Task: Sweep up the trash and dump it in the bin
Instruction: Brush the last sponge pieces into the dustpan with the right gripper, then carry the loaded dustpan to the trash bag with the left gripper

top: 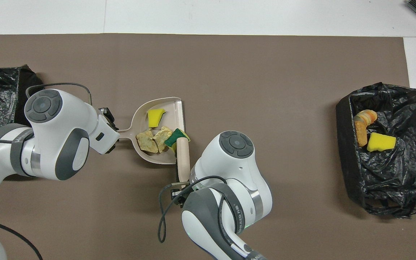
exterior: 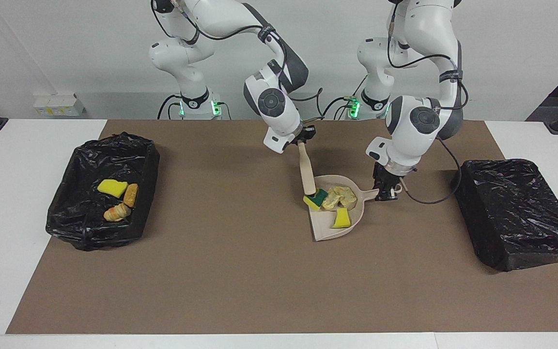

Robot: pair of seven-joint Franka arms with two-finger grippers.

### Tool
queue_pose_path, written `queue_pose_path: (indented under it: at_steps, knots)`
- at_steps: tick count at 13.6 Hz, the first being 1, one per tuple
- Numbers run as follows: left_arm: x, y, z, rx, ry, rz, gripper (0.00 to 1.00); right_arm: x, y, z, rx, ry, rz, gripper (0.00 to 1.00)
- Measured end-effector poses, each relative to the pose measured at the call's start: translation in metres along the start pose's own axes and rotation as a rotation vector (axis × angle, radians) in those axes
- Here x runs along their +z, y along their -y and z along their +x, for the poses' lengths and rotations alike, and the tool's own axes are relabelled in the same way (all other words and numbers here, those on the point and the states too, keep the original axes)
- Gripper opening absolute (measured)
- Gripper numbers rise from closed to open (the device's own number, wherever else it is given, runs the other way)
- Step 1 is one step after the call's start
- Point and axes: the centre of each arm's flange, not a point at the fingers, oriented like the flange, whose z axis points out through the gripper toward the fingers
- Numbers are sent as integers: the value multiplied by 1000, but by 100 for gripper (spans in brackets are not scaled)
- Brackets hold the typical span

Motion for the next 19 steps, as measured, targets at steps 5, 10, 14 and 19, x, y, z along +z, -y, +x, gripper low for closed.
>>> queue_pose_path:
  at_steps: [5,10,14,19]
  knots:
    - [1,4,-14,15,-17,-6,33,-9,27,-19,42,-16,92,26]
    - [3,5,-18,5,-27,-11,33,-23,52,-34,174,-11,221,26]
    - [3,5,-21,-8,-37,-15,33,-56,39,-41,141,-21,161,26]
    - [0,13,-62,-25,-123,-36,33,-87,-8,-48,131,33,-41,26]
